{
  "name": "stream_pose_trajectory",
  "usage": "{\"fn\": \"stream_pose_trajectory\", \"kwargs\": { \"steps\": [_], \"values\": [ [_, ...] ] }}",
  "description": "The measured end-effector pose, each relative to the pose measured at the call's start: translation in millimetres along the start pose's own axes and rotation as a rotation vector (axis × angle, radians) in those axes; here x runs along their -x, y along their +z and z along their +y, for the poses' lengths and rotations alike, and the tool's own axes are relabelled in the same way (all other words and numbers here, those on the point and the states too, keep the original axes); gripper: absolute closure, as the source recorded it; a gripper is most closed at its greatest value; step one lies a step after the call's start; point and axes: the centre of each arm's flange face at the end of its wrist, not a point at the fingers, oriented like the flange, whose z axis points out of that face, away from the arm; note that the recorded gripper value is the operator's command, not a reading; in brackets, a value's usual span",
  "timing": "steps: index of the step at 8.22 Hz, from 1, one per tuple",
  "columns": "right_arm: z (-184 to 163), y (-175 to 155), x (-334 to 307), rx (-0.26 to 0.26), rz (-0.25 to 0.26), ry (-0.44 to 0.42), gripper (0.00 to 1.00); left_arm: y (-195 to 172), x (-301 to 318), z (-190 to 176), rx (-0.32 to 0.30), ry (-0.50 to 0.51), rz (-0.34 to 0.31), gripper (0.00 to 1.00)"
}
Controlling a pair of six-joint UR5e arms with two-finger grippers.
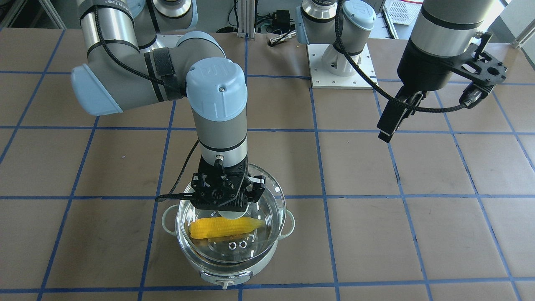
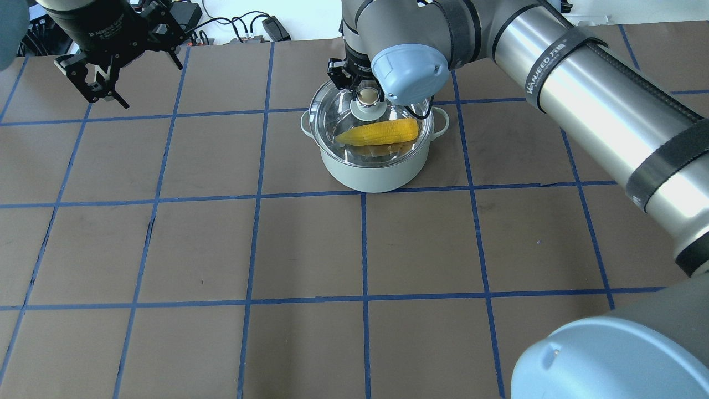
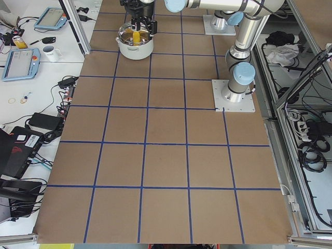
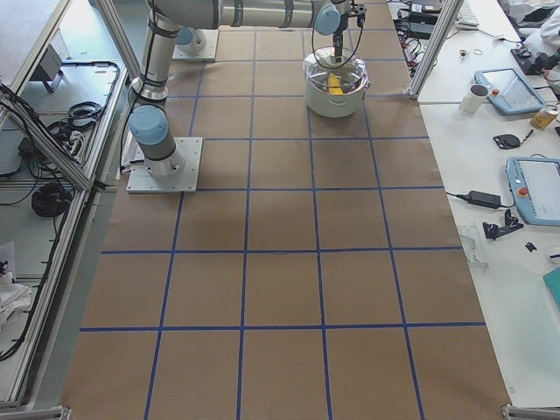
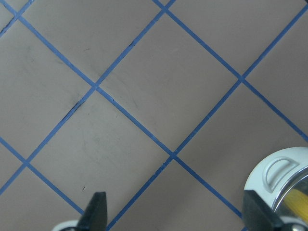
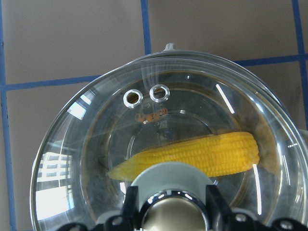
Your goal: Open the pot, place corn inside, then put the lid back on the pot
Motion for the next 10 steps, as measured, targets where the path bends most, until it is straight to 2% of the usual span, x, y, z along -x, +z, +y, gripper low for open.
{"fn": "stream_pose_trajectory", "kwargs": {
  "steps": [3, 4, 8, 10],
  "values": [
    [-5, 7, -6, 0.005, 0.006, 0.089, 0.79, -5, 4, 1, 0.006, 0.111, -0.004, 0.00],
    [-7, 8, -9, 0.006, 0.006, 0.116, 0.79, -2, 2, 0, 0.013, 0.176, -0.008, 0.00],
    [-8, 14, -11, 0.012, 0.010, 0.130, 0.79, -7, 4, 1, 0.002, 0.325, -0.015, 0.00],
    [-8, 17, -11, 0.008, 0.010, 0.123, 0.79, -10, 5, 1, -0.006, 0.355, -0.015, 0.00]
  ]
}}
